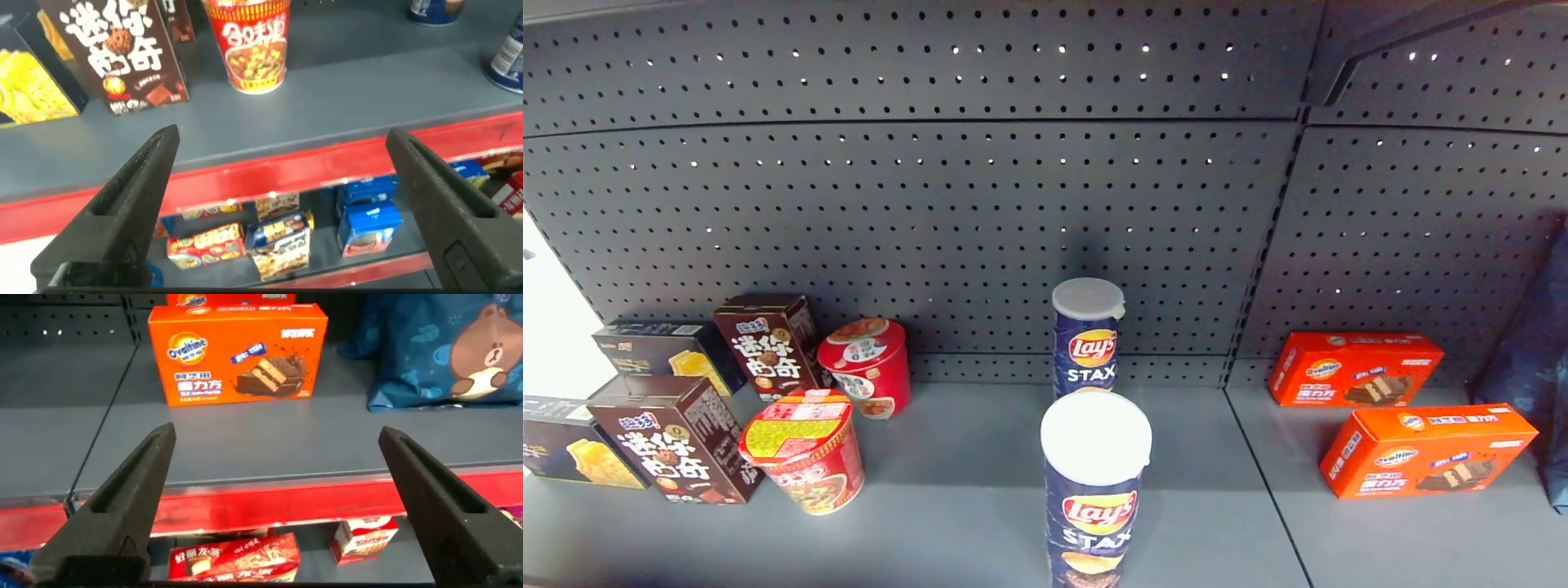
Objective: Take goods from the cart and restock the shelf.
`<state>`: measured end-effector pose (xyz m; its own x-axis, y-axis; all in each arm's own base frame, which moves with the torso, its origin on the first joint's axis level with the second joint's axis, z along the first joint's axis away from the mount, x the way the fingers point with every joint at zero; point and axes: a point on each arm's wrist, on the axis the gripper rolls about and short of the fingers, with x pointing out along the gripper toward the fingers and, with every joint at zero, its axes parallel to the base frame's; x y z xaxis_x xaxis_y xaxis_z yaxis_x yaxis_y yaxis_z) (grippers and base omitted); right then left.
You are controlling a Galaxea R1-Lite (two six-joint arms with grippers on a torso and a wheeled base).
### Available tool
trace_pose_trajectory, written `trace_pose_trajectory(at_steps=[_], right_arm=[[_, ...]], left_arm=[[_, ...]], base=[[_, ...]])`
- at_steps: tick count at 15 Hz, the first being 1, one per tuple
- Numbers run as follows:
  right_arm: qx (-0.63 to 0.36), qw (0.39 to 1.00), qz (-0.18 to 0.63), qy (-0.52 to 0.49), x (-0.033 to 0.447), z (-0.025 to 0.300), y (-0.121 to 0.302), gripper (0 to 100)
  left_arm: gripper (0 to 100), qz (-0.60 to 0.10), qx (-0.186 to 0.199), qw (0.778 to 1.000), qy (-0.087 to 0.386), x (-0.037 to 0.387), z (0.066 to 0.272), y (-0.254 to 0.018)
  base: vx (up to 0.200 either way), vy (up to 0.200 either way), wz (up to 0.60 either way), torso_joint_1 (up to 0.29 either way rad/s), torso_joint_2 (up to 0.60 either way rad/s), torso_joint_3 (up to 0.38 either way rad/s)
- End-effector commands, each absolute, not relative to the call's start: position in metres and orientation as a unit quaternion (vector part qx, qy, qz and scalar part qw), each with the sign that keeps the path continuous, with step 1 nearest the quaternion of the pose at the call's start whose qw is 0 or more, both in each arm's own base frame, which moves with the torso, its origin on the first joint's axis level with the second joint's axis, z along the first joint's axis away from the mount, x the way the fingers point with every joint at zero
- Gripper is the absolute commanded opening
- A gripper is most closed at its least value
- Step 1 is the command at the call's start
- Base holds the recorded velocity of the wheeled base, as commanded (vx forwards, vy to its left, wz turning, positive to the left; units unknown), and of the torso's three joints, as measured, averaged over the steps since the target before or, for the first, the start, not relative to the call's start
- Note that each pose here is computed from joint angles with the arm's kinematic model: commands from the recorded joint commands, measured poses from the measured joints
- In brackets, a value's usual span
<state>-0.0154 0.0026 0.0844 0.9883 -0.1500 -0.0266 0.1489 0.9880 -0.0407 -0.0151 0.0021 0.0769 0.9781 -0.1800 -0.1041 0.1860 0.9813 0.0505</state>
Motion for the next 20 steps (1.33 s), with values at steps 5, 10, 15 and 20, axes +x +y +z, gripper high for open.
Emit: trace_pose_trajectory(at_steps=[5, 10, 15, 20], right_arm=[[-0.020, 0.997, -0.072, 0.017, -0.0151, 0.0844, 0.0026, 100], [-0.030, 0.997, -0.070, 0.017, -0.0151, 0.0844, 0.0027, 100], [-0.042, 0.997, -0.065, 0.018, -0.0150, 0.0844, 0.0029, 100], [-0.062, 0.996, -0.065, 0.019, -0.0150, 0.0844, 0.0029, 100]], left_arm=[[100, -0.093, 0.029, 0.994, 0.051, -0.0149, 0.0770, 0.0021], [100, -0.094, 0.028, 0.994, 0.052, -0.0147, 0.0770, 0.0020], [100, -0.101, 0.029, 0.993, 0.051, -0.0149, 0.0770, 0.0017], [100, -0.098, 0.031, 0.993, 0.051, -0.0149, 0.0770, 0.0019]], base=[[0.000, 0.040, 0.00, 0.000, 0.00, -0.001], [0.000, 0.000, -0.24, 0.000, 0.00, -0.001], [0.000, 0.000, 0.00, 0.000, 0.00, 0.000], [0.000, 0.000, 0.00, 0.000, 0.00, 0.000]])
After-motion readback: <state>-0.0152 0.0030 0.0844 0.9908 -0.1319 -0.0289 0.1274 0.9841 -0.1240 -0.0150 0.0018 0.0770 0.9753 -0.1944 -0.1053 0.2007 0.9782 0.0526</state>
